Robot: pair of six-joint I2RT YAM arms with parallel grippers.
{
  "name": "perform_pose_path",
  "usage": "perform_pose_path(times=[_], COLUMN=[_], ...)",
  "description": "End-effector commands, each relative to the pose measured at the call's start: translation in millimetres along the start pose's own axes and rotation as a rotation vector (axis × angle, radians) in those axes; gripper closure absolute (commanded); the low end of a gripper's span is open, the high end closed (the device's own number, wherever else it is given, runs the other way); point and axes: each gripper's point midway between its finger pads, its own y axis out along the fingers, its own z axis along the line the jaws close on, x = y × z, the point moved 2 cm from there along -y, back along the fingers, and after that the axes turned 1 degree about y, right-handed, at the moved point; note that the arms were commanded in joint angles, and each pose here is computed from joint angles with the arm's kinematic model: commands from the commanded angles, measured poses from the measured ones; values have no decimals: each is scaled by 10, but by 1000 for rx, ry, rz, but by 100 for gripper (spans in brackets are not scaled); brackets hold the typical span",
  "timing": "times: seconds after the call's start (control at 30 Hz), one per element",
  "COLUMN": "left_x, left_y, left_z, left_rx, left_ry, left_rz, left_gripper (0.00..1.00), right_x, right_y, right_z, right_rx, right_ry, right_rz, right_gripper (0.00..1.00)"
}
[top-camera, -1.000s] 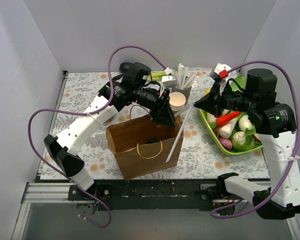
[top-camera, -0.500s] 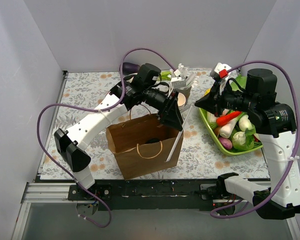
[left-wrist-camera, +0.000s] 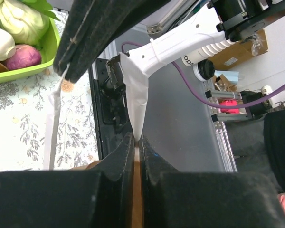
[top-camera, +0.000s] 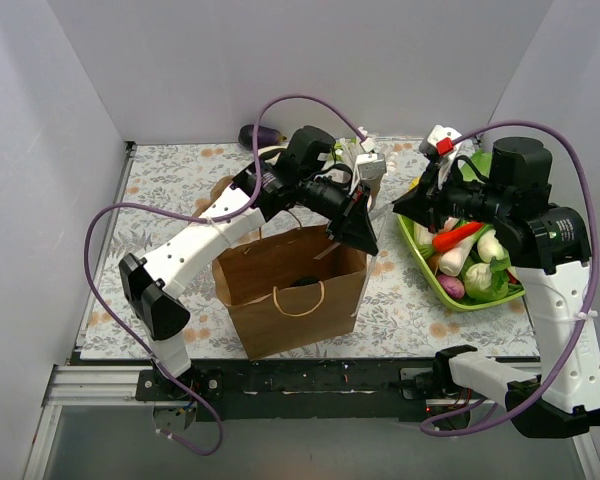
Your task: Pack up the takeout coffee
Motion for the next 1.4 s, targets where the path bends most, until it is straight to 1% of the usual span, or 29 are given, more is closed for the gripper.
perform_pose_path(times=[0.0,0.03,0.07,0.1,0.13,0.17,0.23,0.27,0.4,0.47,0.5,0.53,0.63,0.67,0.73,0.9,0.97,1.0,1.03,1.1,1.13,1.2,1.23,1.27,1.33,1.37], left_x=[95,97,74,70,86,93,110,118,222,290,307,319,332,343,357,388,392,389,400,435,435,451,455,461,541,577], left_y=[-83,-101,-114,-127,-159,-179,-215,-227,-333,-380,-400,-411,-427,-436,-438,-419,-417,-407,-405,-409,-408,-414,-416,-426,-472,-509], left_z=[-125,-148,-142,-155,-193,-194,-245,-255,-342,-378,-359,-357,-344,-346,-339,-320,-302,-284,-279,-278,-265,-242,-233,-235,-227,-245], left_rx=[23,24,33,38,42,54,60,65,92,113,133,139,151,154,159,157,159,159,160,165,169,185,191,200,248,263], left_ry=[50,63,57,60,75,91,114,130,195,222,226,229,232,235,239,244,245,242,243,250,249,257,257,250,255,261], left_rz=[-14,-13,-7,-6,-12,-16,-26,-29,-54,-71,-76,-78,-82,-85,-87,-91,-90,-88,-90,-95,-94,-95,-95,-98,-119,-129], left_gripper=[100,100,100,100,100,100,100,100,100,100,100,100,100,100,100,100,100,100,100,100,100,100,100,97,74,54], right_x=[113,138,138,198,227,249,310,341,434,485,490,489,479,439,445,449,483,468,473,471,471,502,512,534,697,756], right_y=[-49,-68,-80,-116,-138,-154,-197,-211,-240,-237,-213,-186,-139,-109,-76,34,63,90,102,146,154,171,178,178,70,47], right_z=[-64,-60,-45,-38,-34,-35,-51,-63,-58,53,105,231,353,356,383,347,360,348,341,303,306,288,281,274,270,235], right_rx=[-51,-54,-49,-56,-63,-71,-97,-109,-104,-36,8,99,206,220,267,314,350,358,363,369,380,383,381,379,337,314], right_ry=[-27,-34,-37,-47,-53,-58,-62,-62,-74,-78,-69,-43,-11,16,29,64,71,76,78,85,87,93,92,88,35,18], right_rz=[-25,-27,-19,-31,-36,-38,-45,-51,-52,-69,-71,-81,-95,-87,-90,-97,-116,-115,-116,-110,-111,-120,-122,-124,-152,-159], right_gripper=[98,94,76,70,65,55,45,33,23,20,20,20,24,27,28,33,36,39,48,58,77,98,99,99,99,99])
